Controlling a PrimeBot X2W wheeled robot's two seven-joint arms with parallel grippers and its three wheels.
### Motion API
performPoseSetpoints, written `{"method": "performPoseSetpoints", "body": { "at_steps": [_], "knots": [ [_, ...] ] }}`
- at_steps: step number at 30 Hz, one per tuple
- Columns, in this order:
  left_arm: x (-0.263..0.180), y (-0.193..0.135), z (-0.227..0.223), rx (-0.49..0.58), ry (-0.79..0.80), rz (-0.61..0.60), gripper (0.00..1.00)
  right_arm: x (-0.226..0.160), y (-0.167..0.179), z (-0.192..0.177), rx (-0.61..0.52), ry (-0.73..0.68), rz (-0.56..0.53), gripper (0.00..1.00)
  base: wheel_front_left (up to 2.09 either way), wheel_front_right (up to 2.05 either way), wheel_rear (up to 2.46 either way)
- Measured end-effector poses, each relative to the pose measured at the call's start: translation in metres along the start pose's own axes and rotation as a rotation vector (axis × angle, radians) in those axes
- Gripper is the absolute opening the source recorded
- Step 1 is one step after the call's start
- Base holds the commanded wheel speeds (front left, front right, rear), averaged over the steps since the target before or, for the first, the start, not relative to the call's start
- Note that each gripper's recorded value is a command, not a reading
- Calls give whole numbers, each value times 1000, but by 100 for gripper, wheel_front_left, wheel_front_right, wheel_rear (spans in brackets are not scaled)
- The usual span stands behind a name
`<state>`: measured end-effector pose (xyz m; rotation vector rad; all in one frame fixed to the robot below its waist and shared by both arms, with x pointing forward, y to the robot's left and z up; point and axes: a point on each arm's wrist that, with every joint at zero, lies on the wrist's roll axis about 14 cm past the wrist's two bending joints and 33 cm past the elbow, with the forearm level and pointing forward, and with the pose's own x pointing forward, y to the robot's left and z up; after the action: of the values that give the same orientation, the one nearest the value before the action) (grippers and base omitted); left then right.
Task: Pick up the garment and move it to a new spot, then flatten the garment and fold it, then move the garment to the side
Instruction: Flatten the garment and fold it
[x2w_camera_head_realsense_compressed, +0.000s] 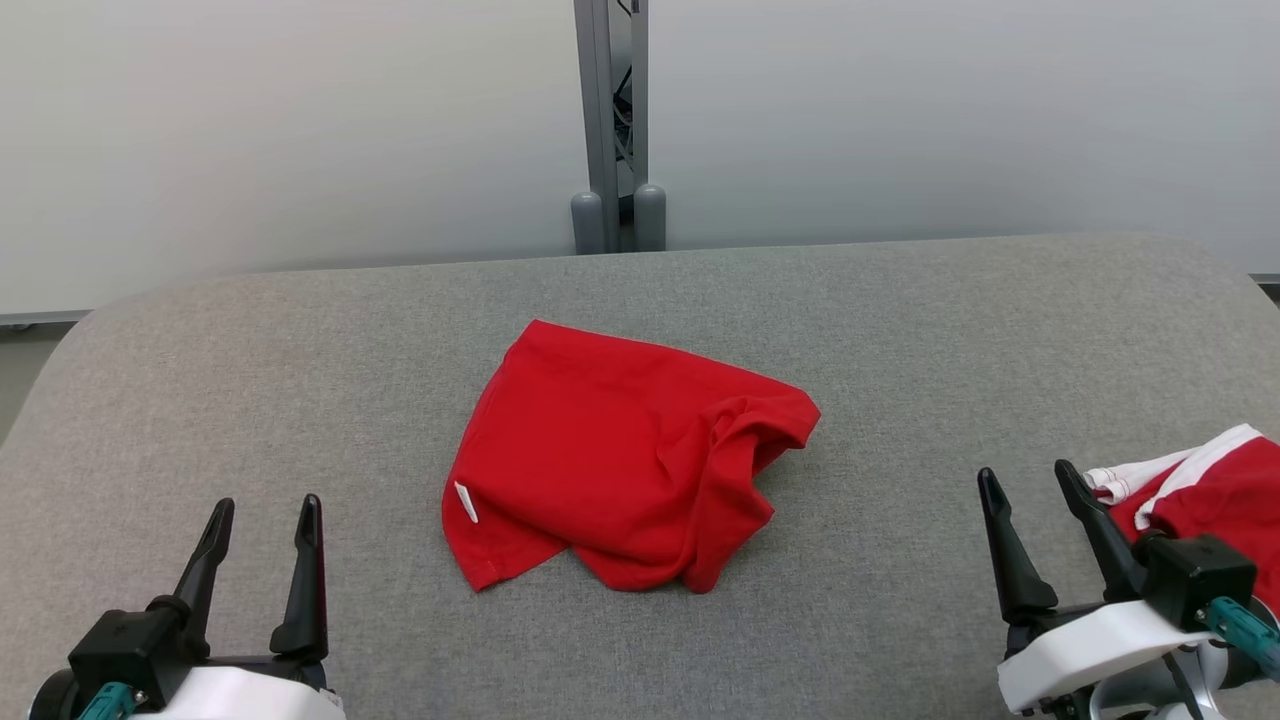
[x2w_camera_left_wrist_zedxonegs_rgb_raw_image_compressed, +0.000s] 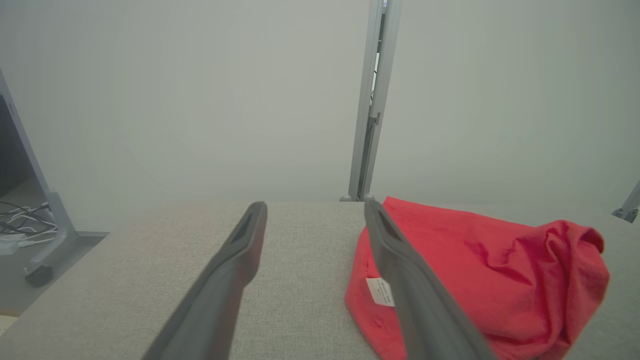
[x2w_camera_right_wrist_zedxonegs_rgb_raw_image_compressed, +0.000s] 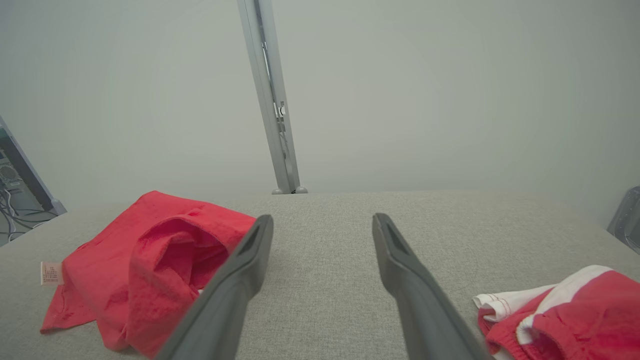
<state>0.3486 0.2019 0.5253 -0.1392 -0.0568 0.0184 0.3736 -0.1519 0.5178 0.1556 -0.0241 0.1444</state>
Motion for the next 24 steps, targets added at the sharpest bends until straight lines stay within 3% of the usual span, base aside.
{"method": "performPoseSetpoints", "body": {
  "at_steps": [6, 11, 15, 24],
  "knots": [
    [0, -5, -8, -13, 45, -13, 100, 0, -2, 0, 3, 1, -6, 100, 0, 0, 0],
    [-7, -43, -57, -90, 304, -140, 100, 4, -2, -4, 6, 15, -3, 100, 0, 0, 0],
    [-2, -69, -81, -125, 414, -222, 100, 10, 0, -9, 7, 29, 3, 100, 0, 0, 0],
    [17, -85, -137, -150, 588, -250, 100, 16, -12, -19, 14, 53, -27, 100, 0, 0, 0]
  ]
}}
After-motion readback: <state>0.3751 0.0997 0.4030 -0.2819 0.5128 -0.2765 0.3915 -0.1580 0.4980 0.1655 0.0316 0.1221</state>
